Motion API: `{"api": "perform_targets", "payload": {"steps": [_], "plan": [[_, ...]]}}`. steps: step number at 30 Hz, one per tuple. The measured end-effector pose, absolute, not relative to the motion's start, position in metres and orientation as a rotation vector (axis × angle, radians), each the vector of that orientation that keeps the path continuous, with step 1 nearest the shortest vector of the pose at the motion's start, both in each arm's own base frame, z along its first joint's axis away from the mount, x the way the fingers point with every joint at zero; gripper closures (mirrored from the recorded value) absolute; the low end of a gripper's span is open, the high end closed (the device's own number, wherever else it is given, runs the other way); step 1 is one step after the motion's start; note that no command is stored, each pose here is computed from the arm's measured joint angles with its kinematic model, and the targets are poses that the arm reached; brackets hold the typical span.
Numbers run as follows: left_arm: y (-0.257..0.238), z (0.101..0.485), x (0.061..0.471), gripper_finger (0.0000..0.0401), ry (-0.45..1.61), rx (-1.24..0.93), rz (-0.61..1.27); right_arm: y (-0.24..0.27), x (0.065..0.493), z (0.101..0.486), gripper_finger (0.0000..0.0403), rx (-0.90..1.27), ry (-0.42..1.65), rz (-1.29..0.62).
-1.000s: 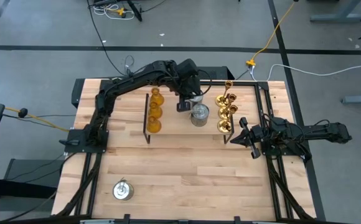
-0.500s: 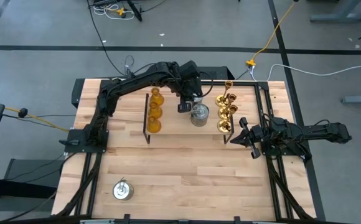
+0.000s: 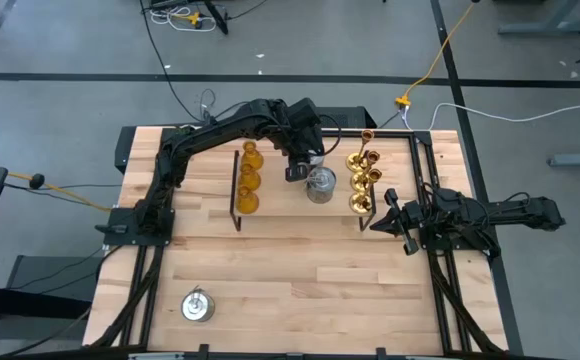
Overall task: Pick & Place candle stick holders
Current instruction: Adjust the scented candle on the shelf
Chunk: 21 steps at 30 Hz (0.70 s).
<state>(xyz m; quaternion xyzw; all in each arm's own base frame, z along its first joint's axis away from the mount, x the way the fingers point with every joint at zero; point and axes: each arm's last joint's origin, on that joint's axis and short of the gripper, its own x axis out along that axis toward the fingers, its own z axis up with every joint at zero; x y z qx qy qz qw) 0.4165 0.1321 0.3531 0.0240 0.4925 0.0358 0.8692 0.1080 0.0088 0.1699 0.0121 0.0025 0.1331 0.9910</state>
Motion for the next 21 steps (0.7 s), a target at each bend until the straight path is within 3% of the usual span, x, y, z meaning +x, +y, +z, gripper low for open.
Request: {"api": "perform_targets", "payload": {"steps": [21], "plan": [[0.1287,0.3524,0.4152,0.0396,1.034,-0.04,0.034,0.0088,0.108,0.1698,0.0389,0.024,0.005,0.267]]}}
